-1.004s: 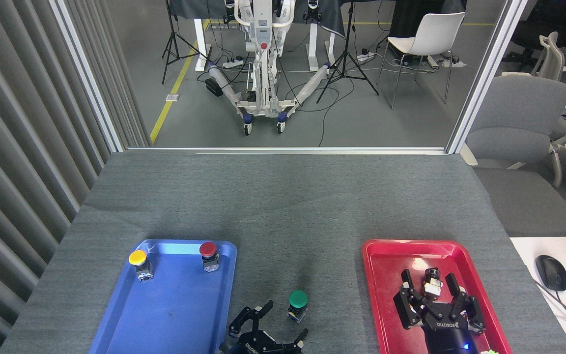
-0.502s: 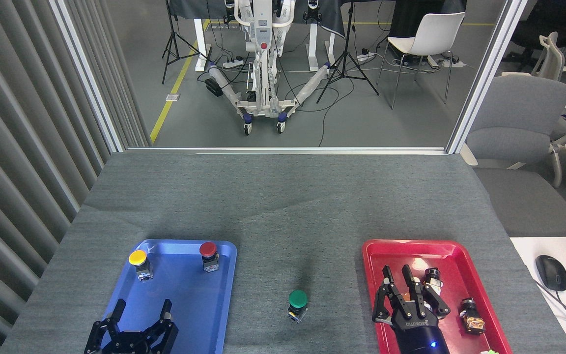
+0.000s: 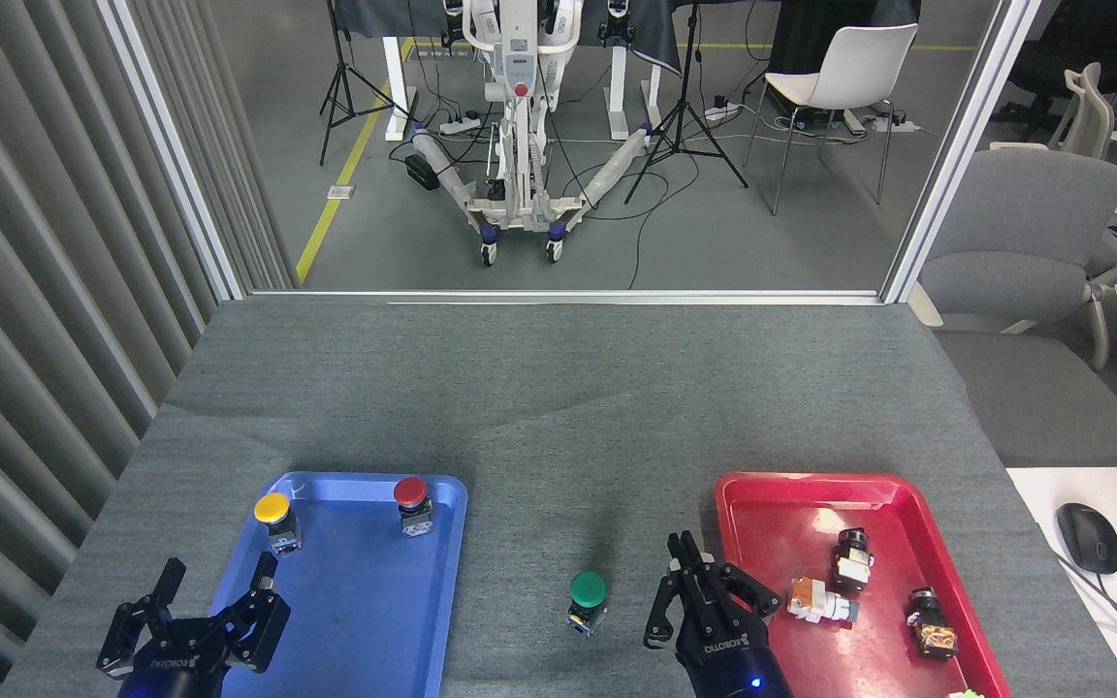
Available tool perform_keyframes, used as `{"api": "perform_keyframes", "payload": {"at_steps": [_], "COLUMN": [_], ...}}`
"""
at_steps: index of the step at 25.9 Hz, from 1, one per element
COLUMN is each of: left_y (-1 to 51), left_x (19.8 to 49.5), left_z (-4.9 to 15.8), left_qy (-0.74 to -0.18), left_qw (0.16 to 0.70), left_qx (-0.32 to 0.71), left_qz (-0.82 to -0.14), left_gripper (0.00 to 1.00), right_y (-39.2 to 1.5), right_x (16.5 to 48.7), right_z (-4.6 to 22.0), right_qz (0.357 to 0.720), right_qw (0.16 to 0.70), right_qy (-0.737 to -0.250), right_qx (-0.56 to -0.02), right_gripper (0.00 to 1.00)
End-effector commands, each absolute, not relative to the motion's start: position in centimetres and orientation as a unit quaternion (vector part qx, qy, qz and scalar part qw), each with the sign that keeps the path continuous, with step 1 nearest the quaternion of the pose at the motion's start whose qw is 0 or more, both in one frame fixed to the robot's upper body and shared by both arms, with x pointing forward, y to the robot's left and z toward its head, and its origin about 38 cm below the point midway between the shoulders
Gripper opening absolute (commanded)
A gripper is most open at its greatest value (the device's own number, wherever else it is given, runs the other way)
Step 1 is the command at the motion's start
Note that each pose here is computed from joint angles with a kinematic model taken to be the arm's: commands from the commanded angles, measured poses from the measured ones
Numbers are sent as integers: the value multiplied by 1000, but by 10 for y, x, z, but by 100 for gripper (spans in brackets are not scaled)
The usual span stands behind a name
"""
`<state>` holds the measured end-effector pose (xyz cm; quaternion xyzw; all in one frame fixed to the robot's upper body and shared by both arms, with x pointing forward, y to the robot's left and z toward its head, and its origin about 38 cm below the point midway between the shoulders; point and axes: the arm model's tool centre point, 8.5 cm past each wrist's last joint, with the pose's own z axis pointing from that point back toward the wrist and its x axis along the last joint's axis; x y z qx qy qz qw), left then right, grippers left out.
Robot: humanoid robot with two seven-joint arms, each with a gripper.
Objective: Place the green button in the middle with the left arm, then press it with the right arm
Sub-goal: 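Press down on the green button with the right gripper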
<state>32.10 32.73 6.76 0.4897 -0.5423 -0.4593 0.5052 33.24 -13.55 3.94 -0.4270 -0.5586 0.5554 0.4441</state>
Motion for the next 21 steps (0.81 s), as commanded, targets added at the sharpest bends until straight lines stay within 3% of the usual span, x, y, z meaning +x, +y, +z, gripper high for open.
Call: {"api": "perform_keyframes", "payload": {"at_steps": [1,6,10,15,21], "left_y": [329,339,320,316,321], "left_x": [326,336,337,333,336], "left_z": [87,102,108,93,99], "left_qy": [-560,-562,-597,-599,-603], "left_qw": [490,466,433,433,414], "left_qx": [499,513,487,463,461], "left_qz": [-444,-452,-468,-489,-503], "left_gripper": [99,99,99,99,99], "right_y": [-113,-82,-71,-68,-62], "right_x": [332,332,332,333,331], "right_z": [36,29,22,10,-6], "right_qz": [572,585,593,603,615], "right_qw": [433,429,435,444,453], "right_qy": [-561,-560,-553,-539,-527], "right_qx": [-414,-400,-393,-385,-371], "right_gripper": [15,16,16,17,17]}}
